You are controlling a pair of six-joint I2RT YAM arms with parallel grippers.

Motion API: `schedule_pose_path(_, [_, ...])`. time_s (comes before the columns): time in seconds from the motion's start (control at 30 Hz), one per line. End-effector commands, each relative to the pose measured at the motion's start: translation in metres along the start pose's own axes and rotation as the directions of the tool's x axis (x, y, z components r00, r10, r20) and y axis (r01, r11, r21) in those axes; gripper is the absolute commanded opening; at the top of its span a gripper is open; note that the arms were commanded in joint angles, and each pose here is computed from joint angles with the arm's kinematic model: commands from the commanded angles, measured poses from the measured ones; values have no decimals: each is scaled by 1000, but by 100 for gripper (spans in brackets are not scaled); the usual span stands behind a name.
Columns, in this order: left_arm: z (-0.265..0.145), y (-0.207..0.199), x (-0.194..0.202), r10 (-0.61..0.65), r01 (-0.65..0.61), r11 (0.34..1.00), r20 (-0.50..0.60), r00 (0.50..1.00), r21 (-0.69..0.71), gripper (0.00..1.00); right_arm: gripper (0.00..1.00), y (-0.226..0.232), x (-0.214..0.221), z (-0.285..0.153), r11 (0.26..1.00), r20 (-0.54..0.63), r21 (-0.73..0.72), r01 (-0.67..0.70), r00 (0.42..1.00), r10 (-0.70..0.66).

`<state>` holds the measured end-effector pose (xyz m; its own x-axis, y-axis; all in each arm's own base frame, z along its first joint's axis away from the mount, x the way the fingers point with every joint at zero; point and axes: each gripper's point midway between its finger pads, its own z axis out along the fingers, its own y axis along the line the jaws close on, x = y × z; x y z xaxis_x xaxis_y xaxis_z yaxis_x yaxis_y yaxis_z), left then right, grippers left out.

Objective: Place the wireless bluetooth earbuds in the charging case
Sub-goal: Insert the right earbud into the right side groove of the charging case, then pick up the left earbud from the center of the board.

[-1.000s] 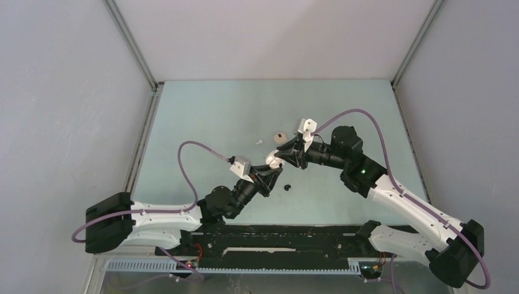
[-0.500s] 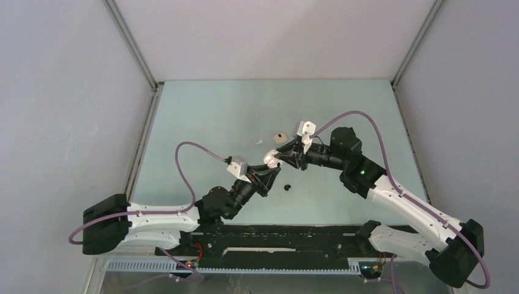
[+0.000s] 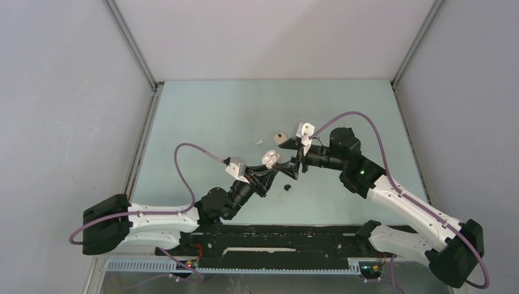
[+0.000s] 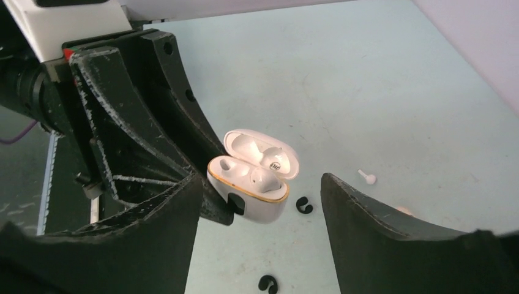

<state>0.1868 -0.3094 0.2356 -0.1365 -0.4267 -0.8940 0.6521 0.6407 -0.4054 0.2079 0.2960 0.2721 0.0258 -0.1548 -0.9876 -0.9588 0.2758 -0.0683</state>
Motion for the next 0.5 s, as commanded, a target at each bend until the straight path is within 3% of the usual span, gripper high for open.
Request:
schedule_pose_path(0.0, [-3,7,-10,-12,12,1000,50,999,-19,0,75,11,-19,-12,996,15,-77,-40,999,41])
schedule_pose_path(0.2, [-8,8,4,77,-77,997,-10,997,15,0,83,20,-25,-38,975,12,-214,-64,998,68])
schedule_pose_path(0.47, [-18,-6,24,225,-208,966,-105,969,156,0,78,25,5,-47,951,-39,-308,-8,999,-4])
